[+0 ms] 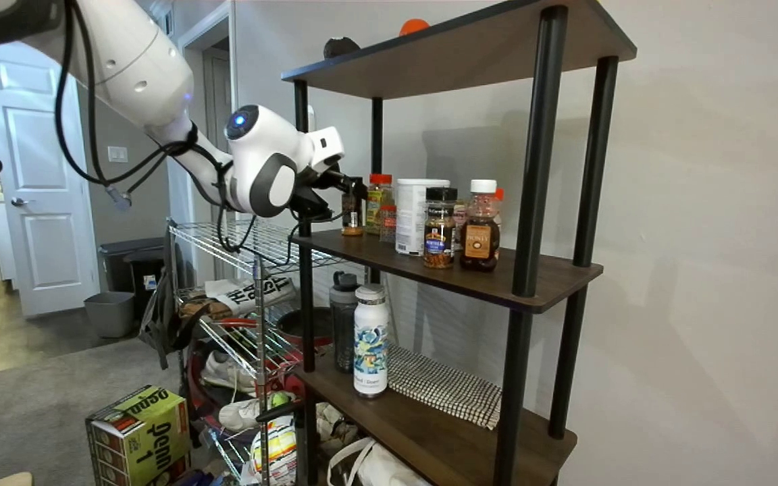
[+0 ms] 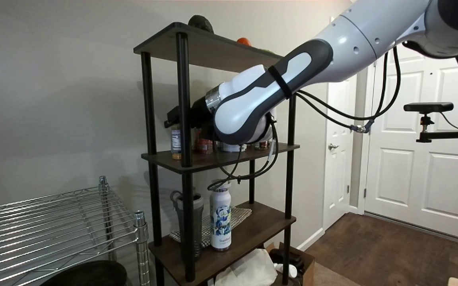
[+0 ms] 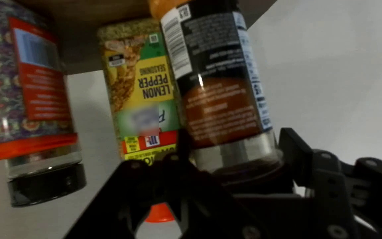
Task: Change the position of one spice bottle
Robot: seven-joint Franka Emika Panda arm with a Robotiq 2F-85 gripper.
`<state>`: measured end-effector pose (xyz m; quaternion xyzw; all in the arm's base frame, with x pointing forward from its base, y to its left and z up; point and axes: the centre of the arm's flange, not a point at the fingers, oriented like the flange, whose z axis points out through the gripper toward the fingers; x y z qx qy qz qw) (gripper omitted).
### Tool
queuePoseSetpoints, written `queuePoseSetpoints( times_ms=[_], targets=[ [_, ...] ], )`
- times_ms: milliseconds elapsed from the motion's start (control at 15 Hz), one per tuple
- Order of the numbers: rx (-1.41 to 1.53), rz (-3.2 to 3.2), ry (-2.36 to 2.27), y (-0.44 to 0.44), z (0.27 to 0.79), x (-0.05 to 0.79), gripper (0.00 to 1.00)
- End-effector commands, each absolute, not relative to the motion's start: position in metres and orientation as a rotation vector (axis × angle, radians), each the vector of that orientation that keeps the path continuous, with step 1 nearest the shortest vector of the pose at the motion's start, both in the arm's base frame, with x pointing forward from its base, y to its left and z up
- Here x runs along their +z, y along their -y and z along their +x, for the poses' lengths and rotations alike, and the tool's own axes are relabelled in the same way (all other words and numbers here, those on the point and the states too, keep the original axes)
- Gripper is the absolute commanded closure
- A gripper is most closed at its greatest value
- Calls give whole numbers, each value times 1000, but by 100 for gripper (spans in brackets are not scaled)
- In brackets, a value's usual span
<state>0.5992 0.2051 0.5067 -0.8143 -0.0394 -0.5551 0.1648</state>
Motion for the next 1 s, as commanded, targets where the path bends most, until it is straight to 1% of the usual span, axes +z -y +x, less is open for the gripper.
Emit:
queuePoseSetpoints(
  times_ms=[0, 67, 267, 600, 933],
  targets=[
    [-1562, -2283, 150, -220, 591, 495, 59],
    [-1559, -2280, 152, -221, 591, 495, 65],
    [-1559, -2276, 142, -216, 591, 496, 67],
    [-1595, -2257, 105, -207, 593, 499, 67],
    [-1673, -2222, -14, -163, 598, 520, 67]
  ],
)
